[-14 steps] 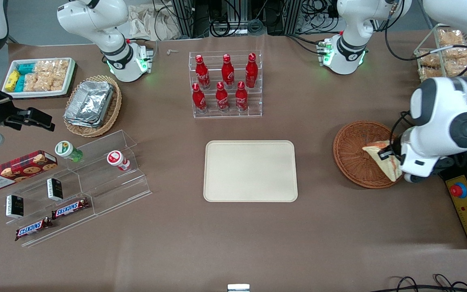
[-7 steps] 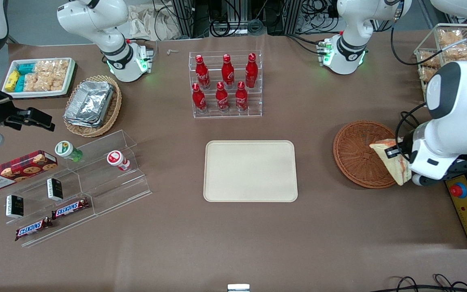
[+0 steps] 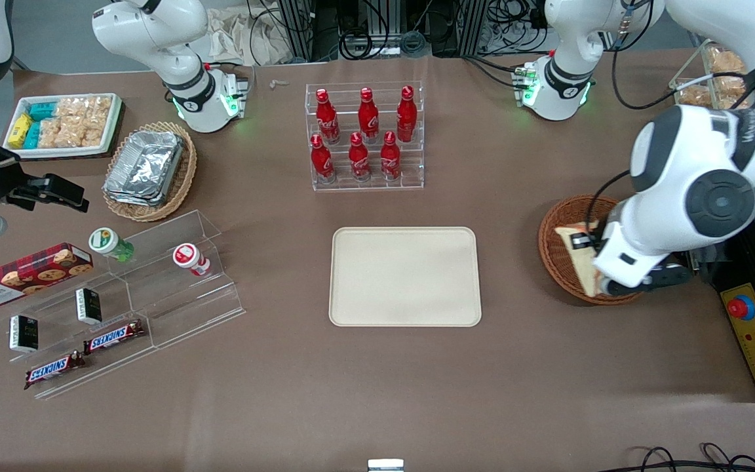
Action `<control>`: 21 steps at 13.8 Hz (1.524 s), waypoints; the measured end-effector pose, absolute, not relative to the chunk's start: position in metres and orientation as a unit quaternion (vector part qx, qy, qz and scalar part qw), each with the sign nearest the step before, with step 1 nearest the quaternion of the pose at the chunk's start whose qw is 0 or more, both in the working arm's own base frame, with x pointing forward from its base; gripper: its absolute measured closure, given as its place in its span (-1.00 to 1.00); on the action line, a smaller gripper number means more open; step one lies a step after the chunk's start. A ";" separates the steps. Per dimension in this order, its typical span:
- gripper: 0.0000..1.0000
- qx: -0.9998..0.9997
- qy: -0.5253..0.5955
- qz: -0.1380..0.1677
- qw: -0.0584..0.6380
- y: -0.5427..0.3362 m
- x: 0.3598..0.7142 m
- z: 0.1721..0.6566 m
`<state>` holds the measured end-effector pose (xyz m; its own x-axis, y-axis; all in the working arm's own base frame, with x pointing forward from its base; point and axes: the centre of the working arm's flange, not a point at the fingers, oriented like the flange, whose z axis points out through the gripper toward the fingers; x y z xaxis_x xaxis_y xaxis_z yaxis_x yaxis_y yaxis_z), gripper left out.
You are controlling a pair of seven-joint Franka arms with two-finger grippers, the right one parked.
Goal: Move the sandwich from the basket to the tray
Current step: 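Carry the sandwich over the cream tray with the left gripper, then lower the sandwich onto the tray and open the left gripper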
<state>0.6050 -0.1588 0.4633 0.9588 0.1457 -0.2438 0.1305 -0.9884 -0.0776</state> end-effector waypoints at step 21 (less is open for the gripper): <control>0.39 -0.990 0.045 0.129 0.034 -0.348 0.588 0.243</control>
